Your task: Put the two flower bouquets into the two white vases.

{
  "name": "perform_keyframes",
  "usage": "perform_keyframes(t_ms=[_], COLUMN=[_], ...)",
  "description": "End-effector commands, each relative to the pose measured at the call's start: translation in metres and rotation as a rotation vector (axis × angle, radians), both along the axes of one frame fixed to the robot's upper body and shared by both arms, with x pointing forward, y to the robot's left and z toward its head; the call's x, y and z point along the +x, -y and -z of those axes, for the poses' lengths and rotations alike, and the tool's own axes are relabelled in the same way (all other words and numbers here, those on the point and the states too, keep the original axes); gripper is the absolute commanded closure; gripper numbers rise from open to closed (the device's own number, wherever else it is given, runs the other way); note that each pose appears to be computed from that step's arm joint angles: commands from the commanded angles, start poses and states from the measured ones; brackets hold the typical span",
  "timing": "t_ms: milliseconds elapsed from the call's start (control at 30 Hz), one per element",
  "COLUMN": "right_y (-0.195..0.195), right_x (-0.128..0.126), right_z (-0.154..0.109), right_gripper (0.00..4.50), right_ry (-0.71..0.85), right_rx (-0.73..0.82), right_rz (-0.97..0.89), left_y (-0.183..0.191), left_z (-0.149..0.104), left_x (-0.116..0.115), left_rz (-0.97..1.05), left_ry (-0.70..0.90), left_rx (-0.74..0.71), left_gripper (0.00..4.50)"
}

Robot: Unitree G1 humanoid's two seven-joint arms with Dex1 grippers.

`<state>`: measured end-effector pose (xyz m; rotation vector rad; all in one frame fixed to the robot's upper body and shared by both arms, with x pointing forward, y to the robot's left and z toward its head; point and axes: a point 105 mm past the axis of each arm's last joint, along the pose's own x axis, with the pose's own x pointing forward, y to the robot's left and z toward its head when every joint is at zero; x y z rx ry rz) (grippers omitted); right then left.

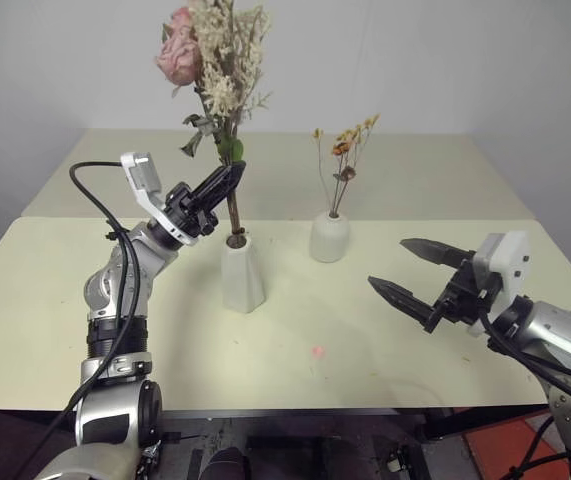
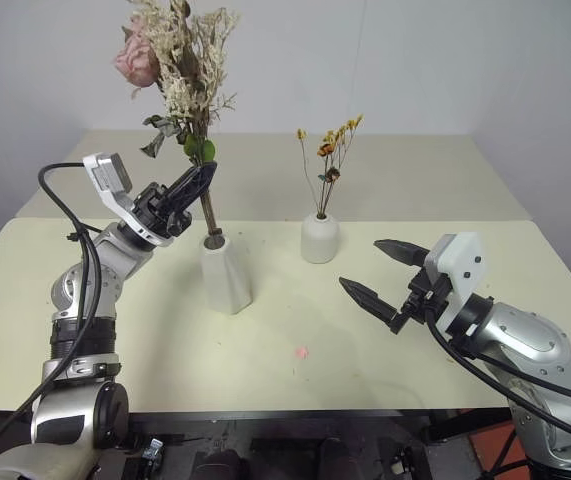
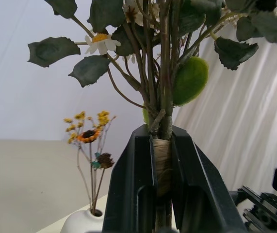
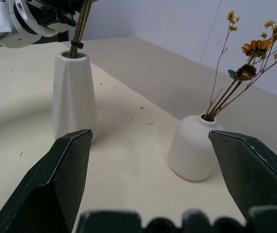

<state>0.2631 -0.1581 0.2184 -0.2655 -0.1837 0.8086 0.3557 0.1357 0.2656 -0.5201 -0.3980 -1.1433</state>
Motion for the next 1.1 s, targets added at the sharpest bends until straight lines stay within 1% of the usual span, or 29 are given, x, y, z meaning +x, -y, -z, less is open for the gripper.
perform_keyframes(t_ms=[33, 100, 167, 233, 367, 533, 567, 667, 767, 967, 1100], right_y=[-0.002, -0.001, -0.001, -0.001, -0.001, 0.000, 0.001, 0.001, 0.001, 0.005, 0.016], right_x=[-0.004, -0.004, -0.003, -0.003, -0.002, 0.000, 0.000, 0.001, 0.003, 0.004, 0.006], right_z=[-0.012, -0.012, -0.012, -0.012, -0.011, -0.010, -0.010, -0.008, -0.007, -0.007, -0.006], right_gripper=[0.00, 0.00, 0.00, 0.00, 0.00, 0.00, 0.00, 0.00, 0.00, 0.00, 0.00], right_ry=[0.066, 0.066, 0.068, 0.069, 0.076, 0.078, 0.075, 0.072, 0.070, 0.062, 0.049], right_rx=[-0.004, -0.005, -0.009, -0.012, -0.019, -0.026, -0.028, -0.037, -0.044, -0.053, -0.073], right_rz=[-0.016, -0.012, -0.008, -0.008, -0.007, -0.001, -0.001, 0.000, 0.000, 0.009, 0.043], left_y=[0.001, 0.001, 0.000, -0.001, -0.003, -0.017, -0.020, -0.031, -0.045, -0.081, -0.111], left_z=[-0.007, -0.005, -0.001, 0.003, 0.016, 0.019, 0.019, 0.021, 0.019, 0.026, 0.024], left_x=[-0.013, -0.015, -0.014, -0.015, -0.021, -0.021, -0.021, -0.026, -0.031, -0.064, -0.087], left_rz=[0.016, 0.023, 0.000, -0.003, -0.007, -0.064, -0.074, -0.105, -0.141, -0.208, -0.286], left_ry=[0.085, 0.081, 0.072, 0.065, 0.073, 0.060, 0.052, 0.064, 0.065, 0.071, 0.045], left_rx=[0.030, 0.045, 0.063, 0.083, 0.169, 0.172, 0.176, 0.220, 0.233, 0.404, 0.501], left_gripper=[4.38, 4.38, 3.64, 3.20, 1.89, 0.27, 0.07, 0.07, 0.07, 0.07, 0.07])
